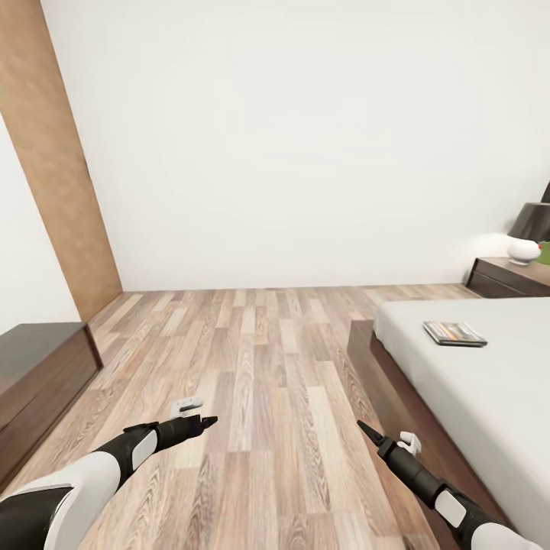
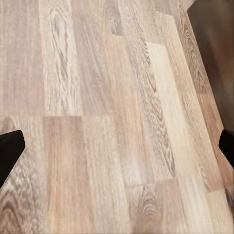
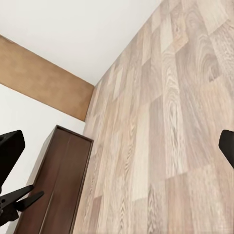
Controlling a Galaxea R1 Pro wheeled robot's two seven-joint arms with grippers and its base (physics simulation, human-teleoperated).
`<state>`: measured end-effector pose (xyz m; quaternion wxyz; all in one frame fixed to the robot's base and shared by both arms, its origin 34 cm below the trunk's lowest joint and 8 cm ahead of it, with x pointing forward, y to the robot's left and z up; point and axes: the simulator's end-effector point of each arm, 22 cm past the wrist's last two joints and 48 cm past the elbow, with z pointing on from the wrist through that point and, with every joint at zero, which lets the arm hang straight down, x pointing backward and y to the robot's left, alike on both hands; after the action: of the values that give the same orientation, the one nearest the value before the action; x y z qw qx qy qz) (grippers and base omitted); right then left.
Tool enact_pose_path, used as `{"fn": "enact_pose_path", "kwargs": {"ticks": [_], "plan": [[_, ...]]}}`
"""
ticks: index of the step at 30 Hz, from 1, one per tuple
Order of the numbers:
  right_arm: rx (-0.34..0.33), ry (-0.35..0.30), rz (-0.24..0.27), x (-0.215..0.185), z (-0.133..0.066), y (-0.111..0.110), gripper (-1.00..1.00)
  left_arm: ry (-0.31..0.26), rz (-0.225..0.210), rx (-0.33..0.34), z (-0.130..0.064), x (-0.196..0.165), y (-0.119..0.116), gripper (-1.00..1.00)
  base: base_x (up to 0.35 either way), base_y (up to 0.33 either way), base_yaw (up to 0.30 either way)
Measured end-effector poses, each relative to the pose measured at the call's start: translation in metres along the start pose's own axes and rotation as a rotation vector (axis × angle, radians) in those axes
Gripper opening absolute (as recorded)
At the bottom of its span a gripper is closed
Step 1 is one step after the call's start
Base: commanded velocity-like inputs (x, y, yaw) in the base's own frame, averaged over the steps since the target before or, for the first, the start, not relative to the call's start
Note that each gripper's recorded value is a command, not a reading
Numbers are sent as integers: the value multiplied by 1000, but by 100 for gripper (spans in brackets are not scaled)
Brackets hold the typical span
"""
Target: In the bedroom, move the book from the bed onto either nightstand, and place the two sandals side by side next to the bed.
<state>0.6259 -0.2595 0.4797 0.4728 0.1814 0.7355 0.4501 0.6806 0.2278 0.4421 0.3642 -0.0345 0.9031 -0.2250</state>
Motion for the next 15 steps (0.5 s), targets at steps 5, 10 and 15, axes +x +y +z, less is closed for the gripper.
{"fn": "enact_pose_path", "kwargs": {"ticks": [5, 10, 15], "plan": [[0, 0, 0, 0, 0, 0, 100, 0, 0, 0, 0, 0, 0, 100, 187, 104, 0], [0, 0, 0, 0, 0, 0, 100, 0, 0, 0, 0, 0, 0, 100, 187, 104, 0], [0, 0, 0, 0, 0, 0, 100, 0, 0, 0, 0, 0, 0, 100, 187, 105, 0]]}}
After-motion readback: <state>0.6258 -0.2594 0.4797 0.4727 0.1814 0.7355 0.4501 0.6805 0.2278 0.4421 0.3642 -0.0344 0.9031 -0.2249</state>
